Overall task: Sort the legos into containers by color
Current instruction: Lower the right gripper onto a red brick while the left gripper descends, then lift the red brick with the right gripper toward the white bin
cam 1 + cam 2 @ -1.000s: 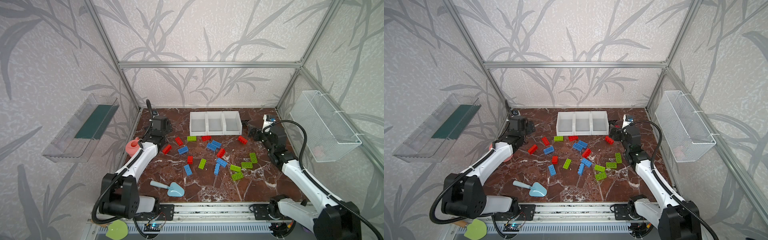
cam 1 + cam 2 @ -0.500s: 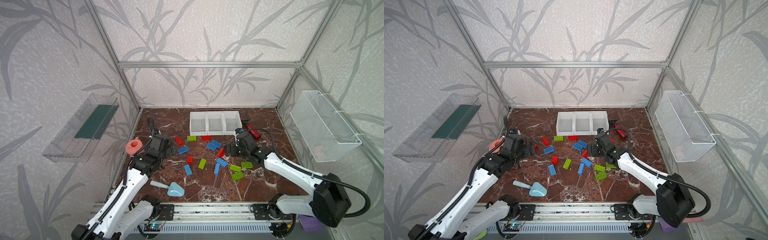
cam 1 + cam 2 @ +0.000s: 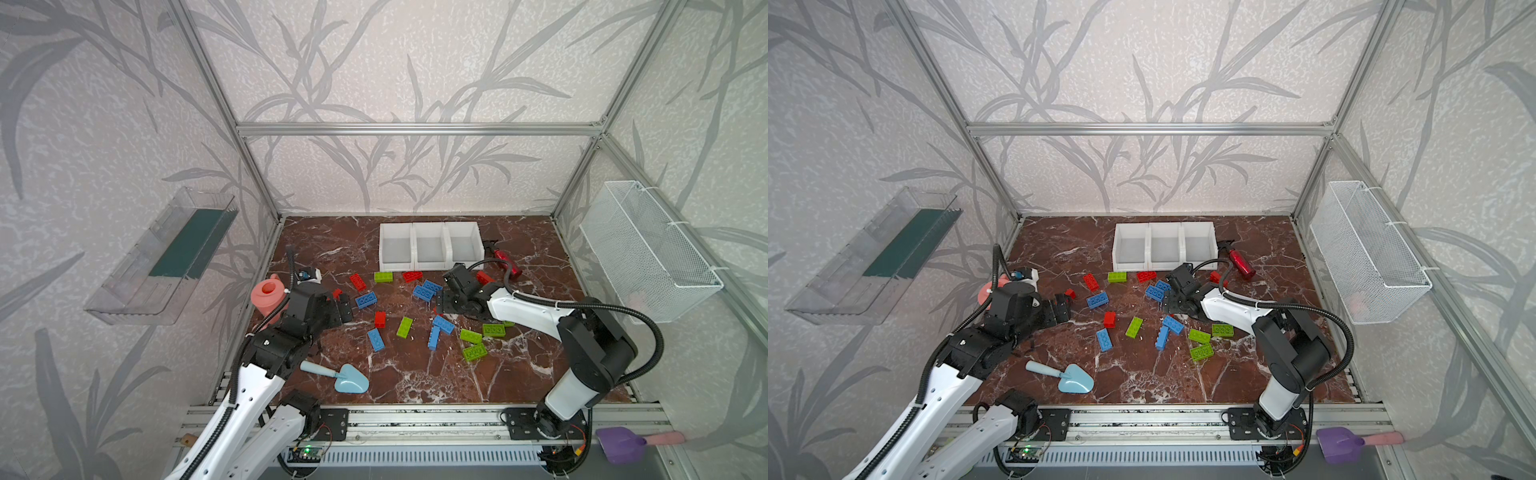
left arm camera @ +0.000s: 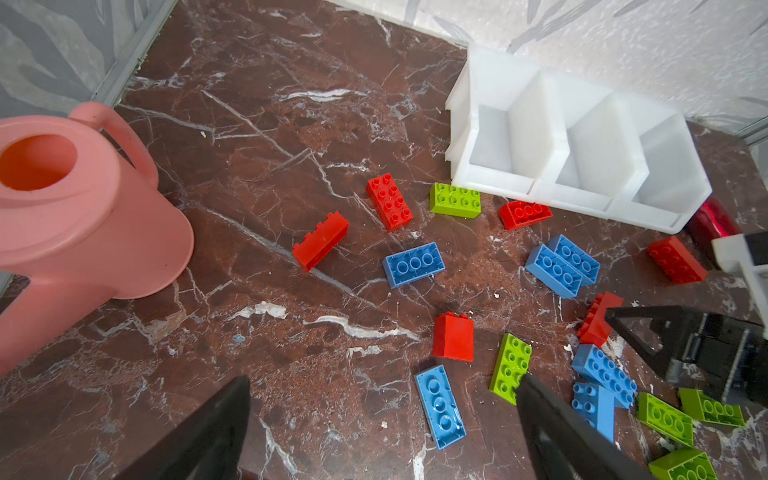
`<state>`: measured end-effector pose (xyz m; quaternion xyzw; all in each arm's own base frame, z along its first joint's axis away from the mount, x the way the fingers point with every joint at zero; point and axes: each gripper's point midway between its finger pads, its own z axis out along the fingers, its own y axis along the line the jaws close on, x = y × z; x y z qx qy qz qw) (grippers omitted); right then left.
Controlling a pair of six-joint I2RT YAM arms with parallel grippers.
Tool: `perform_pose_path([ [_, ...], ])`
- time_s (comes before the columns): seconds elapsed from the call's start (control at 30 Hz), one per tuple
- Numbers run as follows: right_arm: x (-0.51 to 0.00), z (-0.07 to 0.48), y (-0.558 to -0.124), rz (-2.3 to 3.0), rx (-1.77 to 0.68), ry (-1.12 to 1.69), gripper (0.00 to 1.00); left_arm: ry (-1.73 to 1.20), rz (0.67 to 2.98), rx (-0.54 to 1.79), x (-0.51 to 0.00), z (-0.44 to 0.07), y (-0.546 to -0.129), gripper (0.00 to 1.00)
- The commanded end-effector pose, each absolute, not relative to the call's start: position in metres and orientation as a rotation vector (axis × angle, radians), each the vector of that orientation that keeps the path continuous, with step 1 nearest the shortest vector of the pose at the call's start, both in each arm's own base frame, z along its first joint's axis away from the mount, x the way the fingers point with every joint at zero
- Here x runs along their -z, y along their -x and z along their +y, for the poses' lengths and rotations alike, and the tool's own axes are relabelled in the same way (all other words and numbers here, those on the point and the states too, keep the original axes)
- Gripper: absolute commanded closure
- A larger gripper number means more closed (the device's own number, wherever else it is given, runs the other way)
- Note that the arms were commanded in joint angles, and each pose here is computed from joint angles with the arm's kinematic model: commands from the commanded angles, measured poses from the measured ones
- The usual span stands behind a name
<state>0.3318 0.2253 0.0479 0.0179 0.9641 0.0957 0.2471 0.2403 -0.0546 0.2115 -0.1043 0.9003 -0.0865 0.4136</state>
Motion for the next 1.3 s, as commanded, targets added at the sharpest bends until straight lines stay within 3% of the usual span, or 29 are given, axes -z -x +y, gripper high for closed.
perform_pose_path([
  [0.0, -0.047, 0.24, -0.34, 2.618, -0.254, -0.061, 0.12, 0.252, 2.262, 0.241, -0.21, -0.058, -0.239, 0.01],
  [0.33, -0.02, 0.242, -0.336, 2.682, -0.178, -0.038, 0.29, 0.25, 2.321, 0.343, -0.199, -0.075, -0.244, 0.05],
  [0.7, -0.022, 0.24, -0.336, 2.678, -0.146, 0.011, 0.58, 0.214, 2.437, 0.363, -0.178, -0.095, -0.245, 0.09],
  [0.97, -0.037, 0.233, -0.335, 2.645, -0.11, 0.078, 0.79, 0.241, 2.361, 0.317, -0.191, -0.081, -0.244, 0.08],
  [1.27, -0.078, 0.242, -0.337, 2.592, -0.163, 0.202, 0.84, 0.29, 2.204, 0.273, -0.216, -0.059, -0.236, 0.08],
])
